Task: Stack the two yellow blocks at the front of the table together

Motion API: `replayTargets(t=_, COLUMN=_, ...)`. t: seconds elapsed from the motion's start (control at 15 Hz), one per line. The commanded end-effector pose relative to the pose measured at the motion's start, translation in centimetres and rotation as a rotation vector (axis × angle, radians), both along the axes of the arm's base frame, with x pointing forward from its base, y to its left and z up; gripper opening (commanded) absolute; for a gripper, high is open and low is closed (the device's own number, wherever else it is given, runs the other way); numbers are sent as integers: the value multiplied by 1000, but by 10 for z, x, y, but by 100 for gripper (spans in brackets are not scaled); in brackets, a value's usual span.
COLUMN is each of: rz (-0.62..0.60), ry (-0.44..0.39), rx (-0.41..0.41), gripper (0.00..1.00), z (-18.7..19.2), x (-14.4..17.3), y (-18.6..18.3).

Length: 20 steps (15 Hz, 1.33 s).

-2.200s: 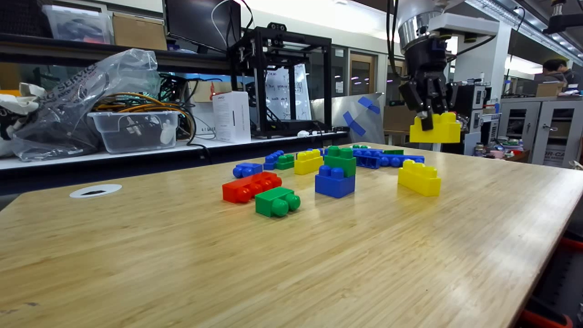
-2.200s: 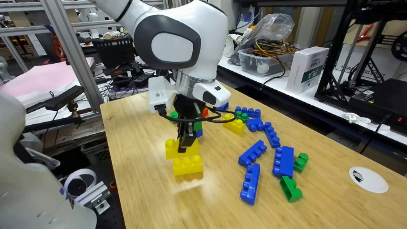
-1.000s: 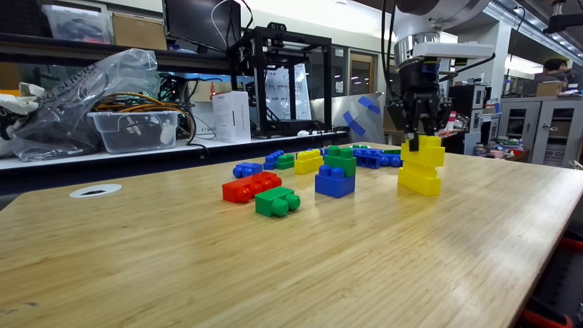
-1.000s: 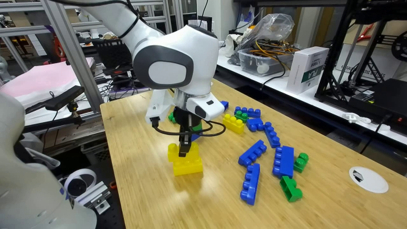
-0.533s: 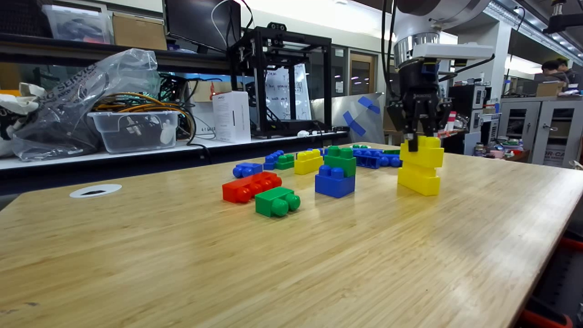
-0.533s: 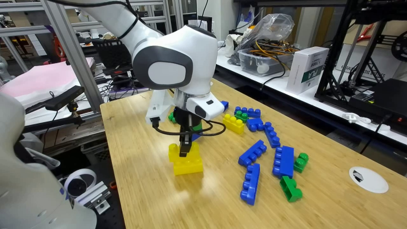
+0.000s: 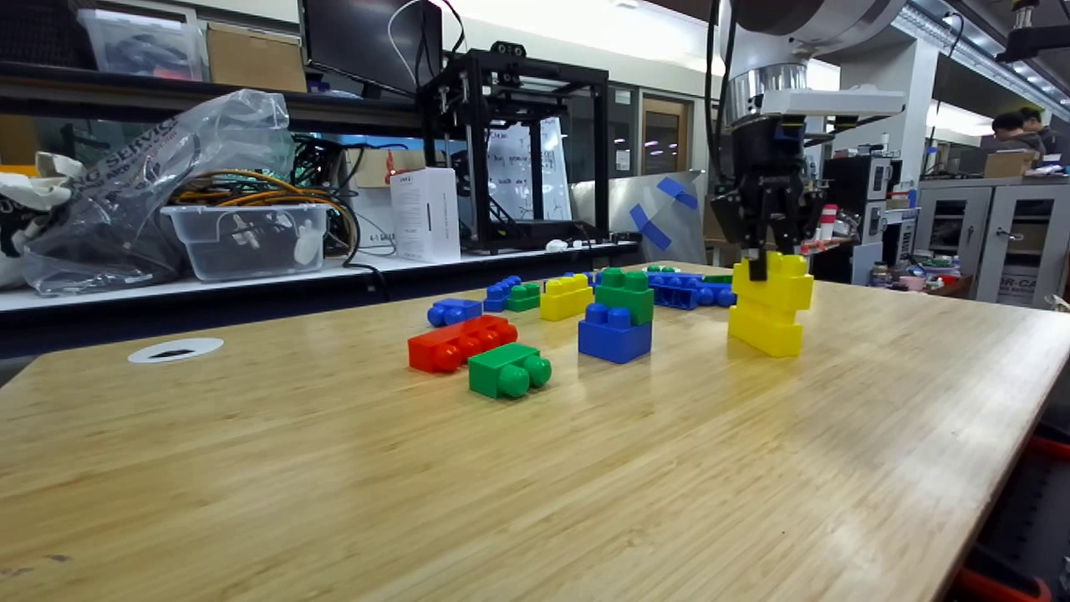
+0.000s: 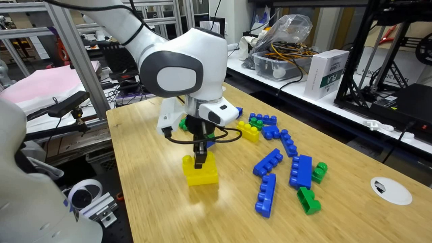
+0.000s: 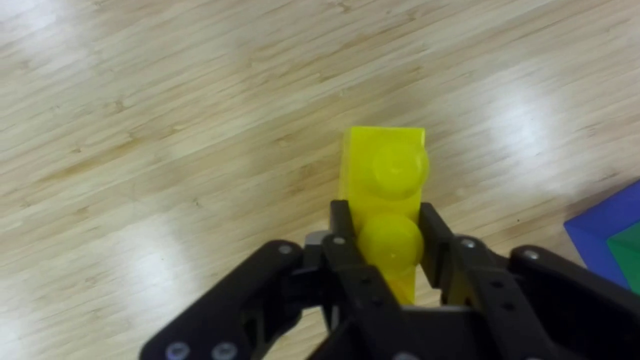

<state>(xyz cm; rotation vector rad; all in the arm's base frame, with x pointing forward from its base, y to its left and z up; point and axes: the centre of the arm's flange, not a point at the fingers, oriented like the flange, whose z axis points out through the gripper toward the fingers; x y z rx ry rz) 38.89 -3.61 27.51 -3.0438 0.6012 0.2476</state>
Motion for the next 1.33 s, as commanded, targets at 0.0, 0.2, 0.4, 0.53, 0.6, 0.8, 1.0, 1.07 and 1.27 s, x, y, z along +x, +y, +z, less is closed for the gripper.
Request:
replayTargets(t=0.0, rz=18, ry=-9, rx=-29, gripper=10, z=-16, x=-5, y=0)
replayTargets(t=0.2, rz=24, ry=-2, rx=-31, gripper=10, z=-26, x=-4, y=-1)
replayTargets(t=0.4, rz=22, ry=-2, rx=-29, gripper=10, z=-28, x=-3, y=-2)
replayTargets(t=0.53, rz=20, ry=-3, rx=-29, gripper=10, z=-29, x=-2, y=-2)
replayTargets(t=0.6, rz=21, ry=-4, rx=-28, gripper=10, z=-29, x=-2, y=-2)
replayTargets(t=0.8, rz=32, ry=-3, rx=-27, gripper=60, z=-22, x=-1, y=-4)
replayTargets(t=1.0, rz=26, ry=-19, rx=-27, gripper=74, z=-8, x=-1, y=-9)
replayTargets(t=1.07, rz=21, ry=-31, rx=-31, gripper=81, z=-3, x=1, y=-10)
replayTargets(t=1.27, rz=33, ry=-69, rx=-45, gripper=99, z=16, x=4, y=-14)
